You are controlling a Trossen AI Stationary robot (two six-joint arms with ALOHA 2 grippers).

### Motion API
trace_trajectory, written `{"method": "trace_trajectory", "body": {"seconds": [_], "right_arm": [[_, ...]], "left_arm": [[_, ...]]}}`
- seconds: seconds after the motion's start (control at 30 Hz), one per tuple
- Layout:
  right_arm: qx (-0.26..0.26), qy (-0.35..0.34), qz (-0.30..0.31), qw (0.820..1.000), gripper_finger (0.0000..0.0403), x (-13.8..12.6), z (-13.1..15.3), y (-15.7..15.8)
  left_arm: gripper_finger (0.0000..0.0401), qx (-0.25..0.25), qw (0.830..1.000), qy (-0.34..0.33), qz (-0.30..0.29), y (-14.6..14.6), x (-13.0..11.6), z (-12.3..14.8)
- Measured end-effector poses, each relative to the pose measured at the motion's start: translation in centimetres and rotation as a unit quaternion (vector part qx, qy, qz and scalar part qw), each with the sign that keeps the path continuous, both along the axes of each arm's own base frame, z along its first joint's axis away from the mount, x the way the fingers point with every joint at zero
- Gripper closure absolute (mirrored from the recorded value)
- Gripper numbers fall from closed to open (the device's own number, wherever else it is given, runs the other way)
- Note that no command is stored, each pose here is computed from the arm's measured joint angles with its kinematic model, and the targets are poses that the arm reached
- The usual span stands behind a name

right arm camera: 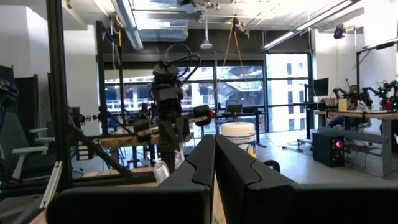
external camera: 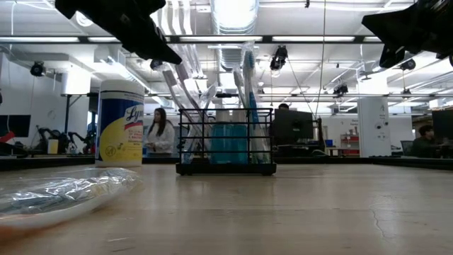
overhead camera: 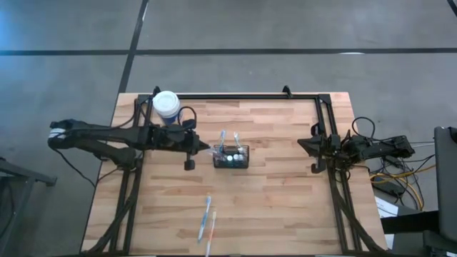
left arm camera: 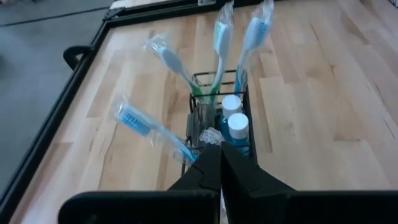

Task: Pick & Place toothbrushing station
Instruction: Adjust the right purple toothbrush, then put the blue toothbrush into the wire organizer

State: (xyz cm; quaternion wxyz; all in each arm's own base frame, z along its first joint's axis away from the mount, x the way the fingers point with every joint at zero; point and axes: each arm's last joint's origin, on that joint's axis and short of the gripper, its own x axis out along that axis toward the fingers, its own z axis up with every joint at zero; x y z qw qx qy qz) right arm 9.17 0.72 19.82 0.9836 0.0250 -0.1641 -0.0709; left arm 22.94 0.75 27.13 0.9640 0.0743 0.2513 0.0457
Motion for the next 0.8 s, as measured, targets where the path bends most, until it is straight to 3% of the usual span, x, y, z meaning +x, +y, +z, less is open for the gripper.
{"method": "trace_trajectory", "body": {"seconds": [0.17, 0.4, 0.8], "right_arm": [[0.000, 0.000, 0.000, 1.000, 0.0394, 0.0, 0.0, 0.0], [0.000, 0.000, 0.000, 1.000, 0.0394, 0.0, 0.0, 0.0], [-0.001, 0.000, 0.000, 1.000, 0.0394, 0.0, 0.0, 0.0]], "left_arm": [[0.0391, 0.000, 1.000, -0.002, 0.003, 0.1, 0.0, 0.2], [0.0337, -0.015, 1.000, 0.012, -0.007, 0.0, -0.2, 0.1], [0.0242, -0.006, 1.000, -0.016, -0.016, 0.0, -2.4, 3.8]]}}
